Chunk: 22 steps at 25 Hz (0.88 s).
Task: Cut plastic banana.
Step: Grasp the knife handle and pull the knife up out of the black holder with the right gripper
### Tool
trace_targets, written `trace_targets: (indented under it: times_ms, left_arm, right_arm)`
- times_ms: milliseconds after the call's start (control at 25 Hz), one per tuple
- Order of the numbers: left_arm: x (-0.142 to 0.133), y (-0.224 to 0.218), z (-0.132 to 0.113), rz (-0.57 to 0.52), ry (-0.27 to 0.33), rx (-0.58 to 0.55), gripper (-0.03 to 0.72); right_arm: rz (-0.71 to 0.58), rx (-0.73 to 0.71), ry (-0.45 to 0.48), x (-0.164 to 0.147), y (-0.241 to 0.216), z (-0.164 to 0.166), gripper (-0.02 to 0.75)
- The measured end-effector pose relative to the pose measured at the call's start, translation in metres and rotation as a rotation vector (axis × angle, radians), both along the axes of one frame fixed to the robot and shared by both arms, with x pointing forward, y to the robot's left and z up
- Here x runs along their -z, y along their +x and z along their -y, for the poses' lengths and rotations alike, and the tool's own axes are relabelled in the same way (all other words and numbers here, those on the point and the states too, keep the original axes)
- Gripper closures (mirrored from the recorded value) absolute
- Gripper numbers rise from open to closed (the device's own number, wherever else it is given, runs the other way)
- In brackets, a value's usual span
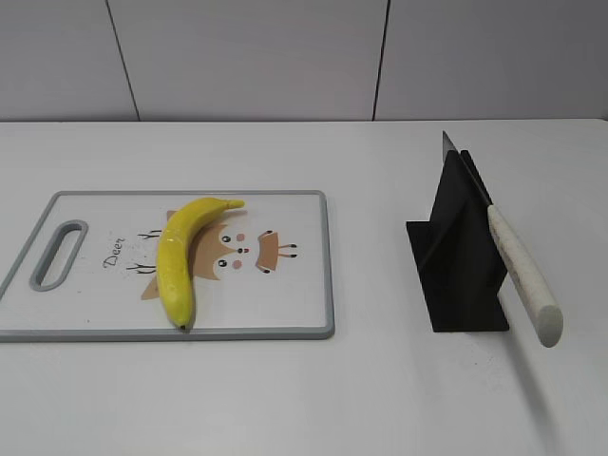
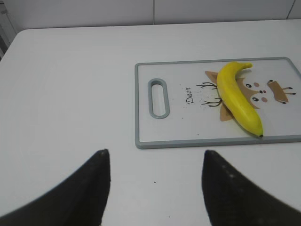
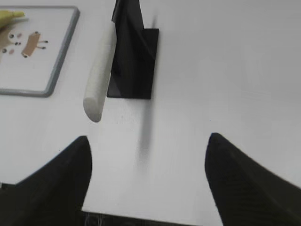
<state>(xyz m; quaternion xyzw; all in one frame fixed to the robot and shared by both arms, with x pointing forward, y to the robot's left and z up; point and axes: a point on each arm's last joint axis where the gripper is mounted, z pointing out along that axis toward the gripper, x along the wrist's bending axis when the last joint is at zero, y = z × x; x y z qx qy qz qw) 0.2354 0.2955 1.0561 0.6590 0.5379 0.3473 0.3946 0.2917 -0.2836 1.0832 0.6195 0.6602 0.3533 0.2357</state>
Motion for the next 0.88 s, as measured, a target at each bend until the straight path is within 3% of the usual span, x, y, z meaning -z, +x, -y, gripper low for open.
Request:
trace_targets:
  times_ms: [320,560,880]
  left_arm:
    - [0.0,0.0,0.0,0.0,0.0,0.0,0.099]
    - [0.0,0.0,0.0,0.0,0.0,0.0,0.099]
    - [0.0,0.0,0.0,0.0,0.0,0.0,0.099]
  right_arm:
    - [-0.271,-0.021,0.003,-0.02,0.053,-0.007,0.151]
    - [-0.389,-0.122,-0.04,-0.029,0.095,-0.027,0.152]
    - [-0.55,-0.205,-0.098,-0.012,0.158,-0.062,0.209]
